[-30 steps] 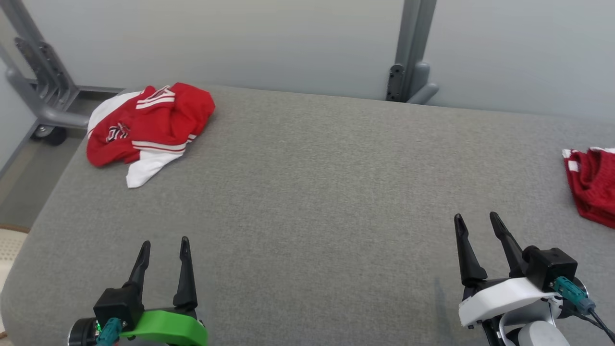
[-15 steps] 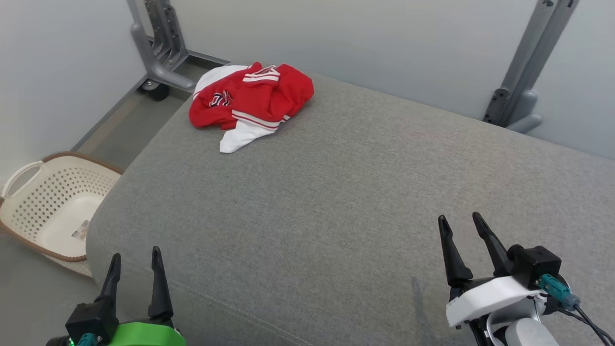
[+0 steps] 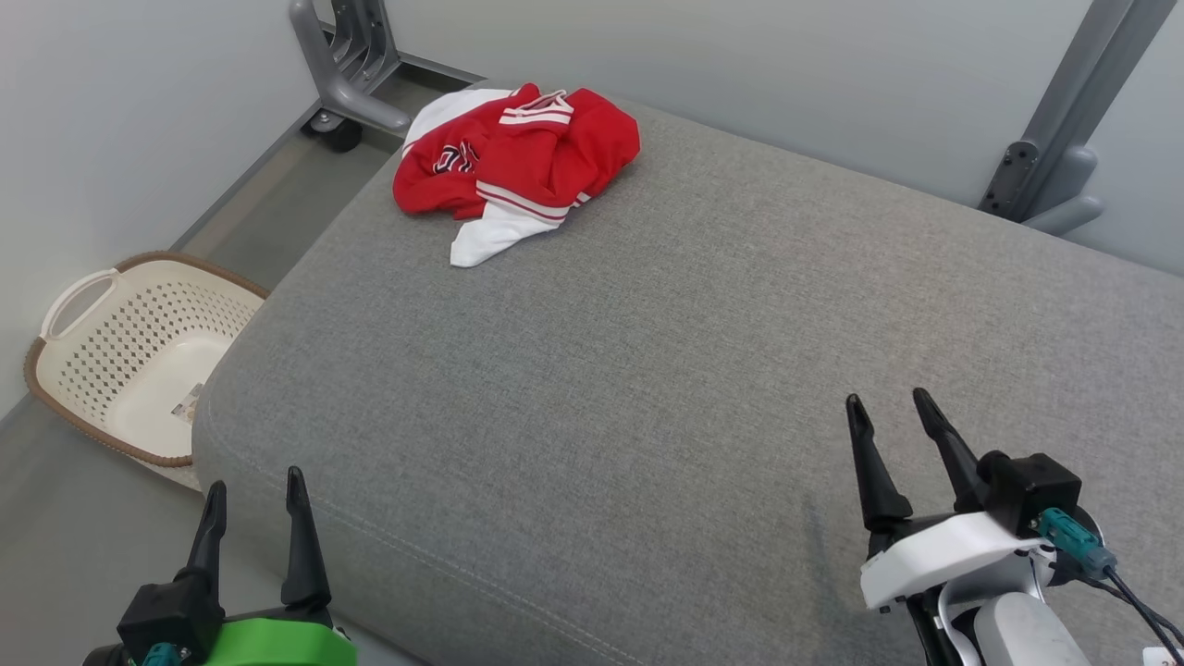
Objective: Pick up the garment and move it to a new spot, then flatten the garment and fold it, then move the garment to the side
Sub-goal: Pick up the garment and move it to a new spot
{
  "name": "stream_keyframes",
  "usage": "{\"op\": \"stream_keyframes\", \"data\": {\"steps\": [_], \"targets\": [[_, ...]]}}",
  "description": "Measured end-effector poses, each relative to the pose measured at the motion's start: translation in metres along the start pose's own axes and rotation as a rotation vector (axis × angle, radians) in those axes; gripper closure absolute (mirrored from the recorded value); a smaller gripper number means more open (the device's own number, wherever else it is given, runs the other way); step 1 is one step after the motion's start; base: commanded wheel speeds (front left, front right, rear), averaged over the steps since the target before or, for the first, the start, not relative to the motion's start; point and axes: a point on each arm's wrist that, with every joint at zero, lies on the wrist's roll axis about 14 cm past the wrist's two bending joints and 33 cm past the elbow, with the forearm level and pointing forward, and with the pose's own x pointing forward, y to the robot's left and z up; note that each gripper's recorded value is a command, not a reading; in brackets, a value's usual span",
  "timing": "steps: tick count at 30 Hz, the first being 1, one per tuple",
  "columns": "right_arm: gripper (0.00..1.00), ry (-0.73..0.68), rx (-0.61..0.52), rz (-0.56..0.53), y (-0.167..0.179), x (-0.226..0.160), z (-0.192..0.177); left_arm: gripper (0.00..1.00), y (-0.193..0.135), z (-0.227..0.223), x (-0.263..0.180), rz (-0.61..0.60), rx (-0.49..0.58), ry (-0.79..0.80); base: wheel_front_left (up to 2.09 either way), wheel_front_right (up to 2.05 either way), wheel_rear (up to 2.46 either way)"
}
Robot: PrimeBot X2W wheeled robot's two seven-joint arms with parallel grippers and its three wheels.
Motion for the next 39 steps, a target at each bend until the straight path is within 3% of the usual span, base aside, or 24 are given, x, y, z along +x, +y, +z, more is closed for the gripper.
{"op": "stream_keyframes", "data": {"steps": [4, 9, 21, 24, 31, 39], "targets": [[0.0, -0.01, -0.013, -0.028, -0.011, 0.0, 0.002, 0.0, -0.01, 0.003, 0.009, -0.036, 0.013, -0.007, 0.0, 0.0, 0.0], [0.0, -0.015, -0.046, -0.05, -0.021, 0.0, 0.009, 0.0, -0.019, 0.041, 0.045, -0.099, 0.07, -0.116, 0.0, 0.0, 0.0], [0.0, -0.074, -0.133, -0.158, -0.07, 0.0, 0.037, 0.0, -0.069, 0.114, 0.162, -0.29, 0.247, -0.16, 0.0, 0.0, 0.0], [0.0, -0.066, -0.151, -0.212, -0.092, -0.003, 0.037, 0.0, -0.087, 0.118, 0.197, -0.317, 0.23, -0.12, 0.0, 0.0, 0.0], [0.0, -0.038, -0.181, -0.312, -0.137, -0.009, 0.025, 0.0, -0.116, 0.067, 0.269, -0.344, 0.271, 0.105, 0.0, 0.0, 0.0], [0.0, 0.039, -0.197, -0.409, -0.178, -0.026, -0.006, 0.0, -0.16, -0.03, 0.306, -0.385, 0.194, 0.319, 0.0, 0.0, 0.0]]}}
